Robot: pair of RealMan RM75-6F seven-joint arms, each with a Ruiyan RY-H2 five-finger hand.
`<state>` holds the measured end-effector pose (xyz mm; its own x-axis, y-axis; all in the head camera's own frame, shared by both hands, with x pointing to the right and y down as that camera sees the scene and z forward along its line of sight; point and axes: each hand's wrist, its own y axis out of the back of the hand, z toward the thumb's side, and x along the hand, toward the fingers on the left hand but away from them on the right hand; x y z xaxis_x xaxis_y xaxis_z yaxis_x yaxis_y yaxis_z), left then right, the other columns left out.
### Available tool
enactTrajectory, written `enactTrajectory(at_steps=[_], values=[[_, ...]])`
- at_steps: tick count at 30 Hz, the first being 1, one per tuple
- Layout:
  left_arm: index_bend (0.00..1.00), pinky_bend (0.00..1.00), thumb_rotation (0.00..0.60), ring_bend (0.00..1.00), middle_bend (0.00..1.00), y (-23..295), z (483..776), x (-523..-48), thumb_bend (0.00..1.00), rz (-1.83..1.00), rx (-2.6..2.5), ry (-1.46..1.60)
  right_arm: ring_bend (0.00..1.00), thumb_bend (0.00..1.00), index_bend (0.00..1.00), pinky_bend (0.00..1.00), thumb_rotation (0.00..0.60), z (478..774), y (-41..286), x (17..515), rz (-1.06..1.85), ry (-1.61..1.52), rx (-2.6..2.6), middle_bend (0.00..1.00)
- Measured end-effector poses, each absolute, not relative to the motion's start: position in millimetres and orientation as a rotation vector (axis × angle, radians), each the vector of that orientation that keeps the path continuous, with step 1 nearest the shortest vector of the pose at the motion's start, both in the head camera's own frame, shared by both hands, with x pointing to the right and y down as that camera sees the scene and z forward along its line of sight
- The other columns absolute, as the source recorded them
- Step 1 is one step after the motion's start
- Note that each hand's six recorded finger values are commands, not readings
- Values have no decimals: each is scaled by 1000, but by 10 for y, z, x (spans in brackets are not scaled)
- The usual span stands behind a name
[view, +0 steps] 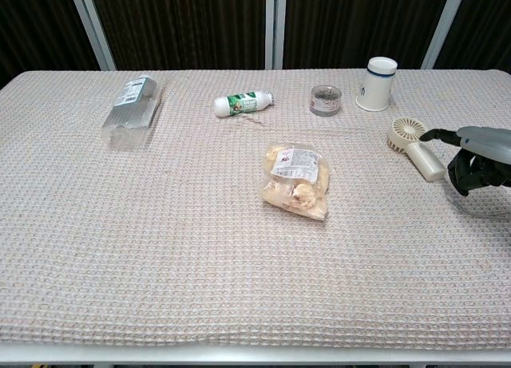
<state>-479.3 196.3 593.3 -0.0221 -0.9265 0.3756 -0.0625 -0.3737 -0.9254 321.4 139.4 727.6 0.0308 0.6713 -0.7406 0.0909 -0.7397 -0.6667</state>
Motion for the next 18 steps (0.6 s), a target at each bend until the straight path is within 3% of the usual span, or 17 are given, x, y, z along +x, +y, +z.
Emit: enactTrajectory(at_steps=[11,18], values=[[37,127,600,0,0,1963,5891,-4752,32,-1477,-1509,1071,881,1000,0,829,600,6720,1273,3314,1559,-882,-1746,908],[37,127,600,0,0,1977,5885,-4705,32,-1461,-1508,1076,881,1000,0,829,600,6147,1420,3662,1384,-982,-1530,908]])
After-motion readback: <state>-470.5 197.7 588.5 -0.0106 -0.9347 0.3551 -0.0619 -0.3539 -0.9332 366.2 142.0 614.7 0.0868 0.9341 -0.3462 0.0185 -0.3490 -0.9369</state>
